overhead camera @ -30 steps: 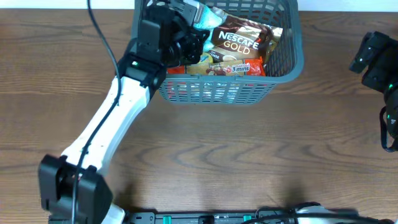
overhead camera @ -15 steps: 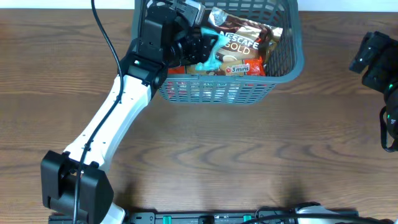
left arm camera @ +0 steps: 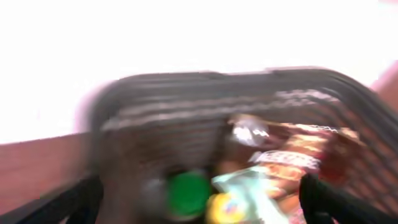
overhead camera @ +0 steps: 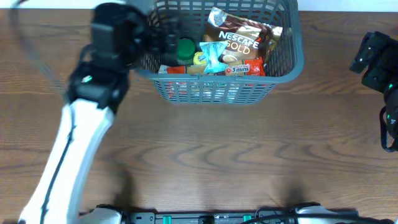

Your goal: Pack container

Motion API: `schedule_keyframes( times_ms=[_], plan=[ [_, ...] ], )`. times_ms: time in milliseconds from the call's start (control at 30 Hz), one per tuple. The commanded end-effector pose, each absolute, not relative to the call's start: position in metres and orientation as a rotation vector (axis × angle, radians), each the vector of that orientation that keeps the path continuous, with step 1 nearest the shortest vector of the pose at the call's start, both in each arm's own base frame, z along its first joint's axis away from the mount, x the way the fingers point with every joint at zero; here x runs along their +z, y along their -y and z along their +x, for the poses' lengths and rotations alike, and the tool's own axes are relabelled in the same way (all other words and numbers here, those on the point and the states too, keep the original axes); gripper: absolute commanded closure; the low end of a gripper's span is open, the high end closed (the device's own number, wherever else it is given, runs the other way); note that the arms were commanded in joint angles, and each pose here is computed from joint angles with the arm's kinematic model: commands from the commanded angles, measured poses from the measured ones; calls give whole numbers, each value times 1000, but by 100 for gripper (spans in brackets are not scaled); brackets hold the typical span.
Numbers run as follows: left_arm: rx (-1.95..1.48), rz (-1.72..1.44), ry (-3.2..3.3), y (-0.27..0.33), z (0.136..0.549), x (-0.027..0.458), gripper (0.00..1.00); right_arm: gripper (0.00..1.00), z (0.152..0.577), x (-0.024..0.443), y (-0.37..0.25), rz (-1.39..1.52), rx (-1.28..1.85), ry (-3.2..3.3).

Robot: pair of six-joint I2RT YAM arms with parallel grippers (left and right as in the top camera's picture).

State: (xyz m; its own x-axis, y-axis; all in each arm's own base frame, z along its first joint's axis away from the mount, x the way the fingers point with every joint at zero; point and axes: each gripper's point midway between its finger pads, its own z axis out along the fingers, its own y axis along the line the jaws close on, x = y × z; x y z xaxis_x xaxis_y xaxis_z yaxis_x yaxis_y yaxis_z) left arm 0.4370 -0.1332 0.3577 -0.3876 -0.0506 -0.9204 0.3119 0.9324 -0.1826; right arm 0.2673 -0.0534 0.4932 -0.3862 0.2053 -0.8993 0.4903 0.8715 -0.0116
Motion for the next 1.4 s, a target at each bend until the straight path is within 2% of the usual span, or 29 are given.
schedule_keyframes(
  times_ms=[0, 167, 400, 1367],
  plan=[
    [-105, -69, -1869, 52, 420, 394, 1, 1, 266, 492, 57, 534, -340, -1971],
    [-51, -143, -1830, 18, 400, 413, 1, 1, 266, 493, 57, 534, -340, -1970],
    [-32, -164, -1847, 8, 393, 410, 1, 1, 266, 493, 57, 534, -340, -1970],
    [32, -155, -2238, 5, 349, 326, 1, 1, 266, 492, 57, 534, -340, -1971]
  ],
)
